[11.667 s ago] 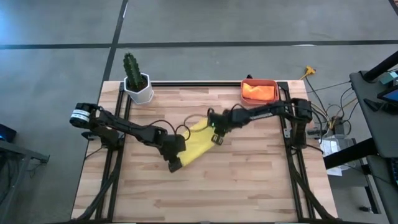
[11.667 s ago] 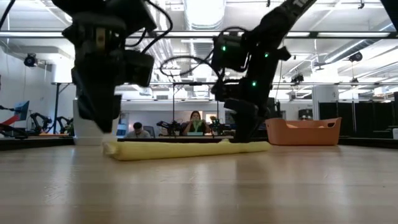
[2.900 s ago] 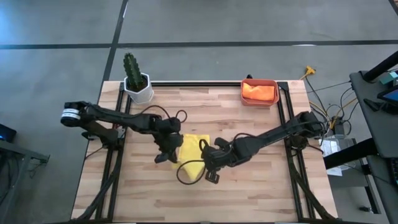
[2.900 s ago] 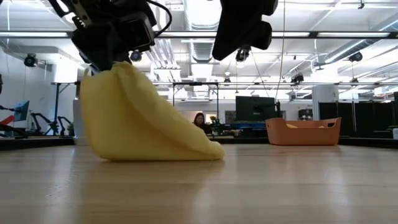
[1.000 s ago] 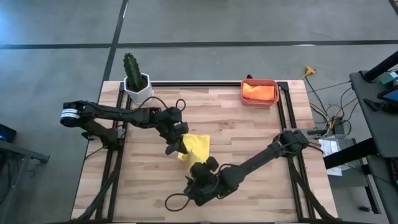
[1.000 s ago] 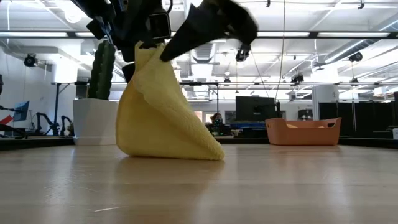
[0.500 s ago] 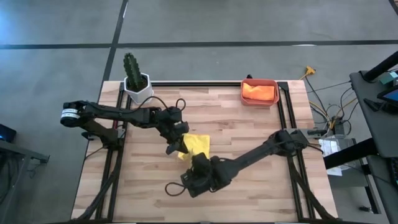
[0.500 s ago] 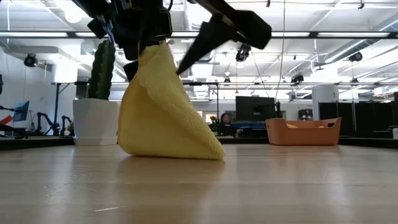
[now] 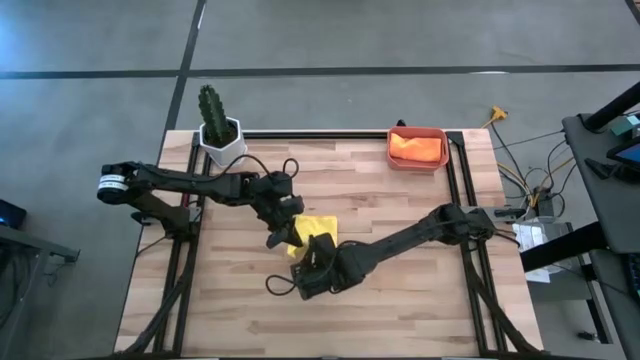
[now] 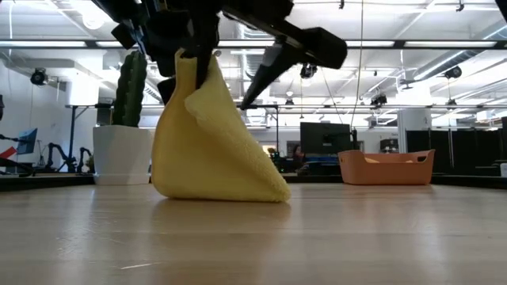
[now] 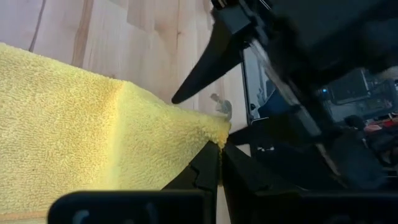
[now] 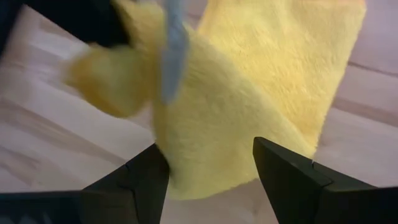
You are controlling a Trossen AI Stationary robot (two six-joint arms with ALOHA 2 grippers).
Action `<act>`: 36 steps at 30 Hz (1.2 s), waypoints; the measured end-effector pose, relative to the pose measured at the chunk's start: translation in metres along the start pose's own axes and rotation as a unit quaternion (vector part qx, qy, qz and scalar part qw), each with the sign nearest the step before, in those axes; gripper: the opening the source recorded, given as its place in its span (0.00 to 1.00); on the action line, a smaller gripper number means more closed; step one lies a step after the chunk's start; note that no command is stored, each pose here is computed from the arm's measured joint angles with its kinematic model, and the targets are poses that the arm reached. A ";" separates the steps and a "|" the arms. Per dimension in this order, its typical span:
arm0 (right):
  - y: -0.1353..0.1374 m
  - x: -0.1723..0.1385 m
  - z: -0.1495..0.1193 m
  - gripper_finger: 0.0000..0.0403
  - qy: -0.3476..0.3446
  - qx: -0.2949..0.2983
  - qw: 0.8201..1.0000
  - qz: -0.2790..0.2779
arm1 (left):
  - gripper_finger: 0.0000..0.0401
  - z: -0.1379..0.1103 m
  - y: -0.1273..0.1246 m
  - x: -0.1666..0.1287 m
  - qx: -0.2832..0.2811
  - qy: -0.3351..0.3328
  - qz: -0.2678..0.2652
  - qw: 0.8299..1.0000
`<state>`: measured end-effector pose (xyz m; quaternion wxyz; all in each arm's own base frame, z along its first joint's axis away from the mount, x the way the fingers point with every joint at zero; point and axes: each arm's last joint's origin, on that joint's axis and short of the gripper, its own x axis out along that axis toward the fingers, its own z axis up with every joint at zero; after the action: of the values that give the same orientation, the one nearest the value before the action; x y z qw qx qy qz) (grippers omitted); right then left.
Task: Roll microfiber towels into tight, uniform cylinder then place into a basket
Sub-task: Fold the yellow towel
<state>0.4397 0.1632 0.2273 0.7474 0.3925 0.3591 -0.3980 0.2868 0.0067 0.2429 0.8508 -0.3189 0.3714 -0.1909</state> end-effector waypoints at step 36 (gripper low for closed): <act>-0.019 -0.030 -0.003 0.03 0.107 -0.412 0.905 -0.014 | 0.00 -0.028 0.011 0.003 0.041 0.091 -0.041 0.994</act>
<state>0.4097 0.1682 0.2461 0.7939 0.0841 0.5744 -0.1808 0.2682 0.0016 0.2194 0.8172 -0.2799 0.4257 -0.2695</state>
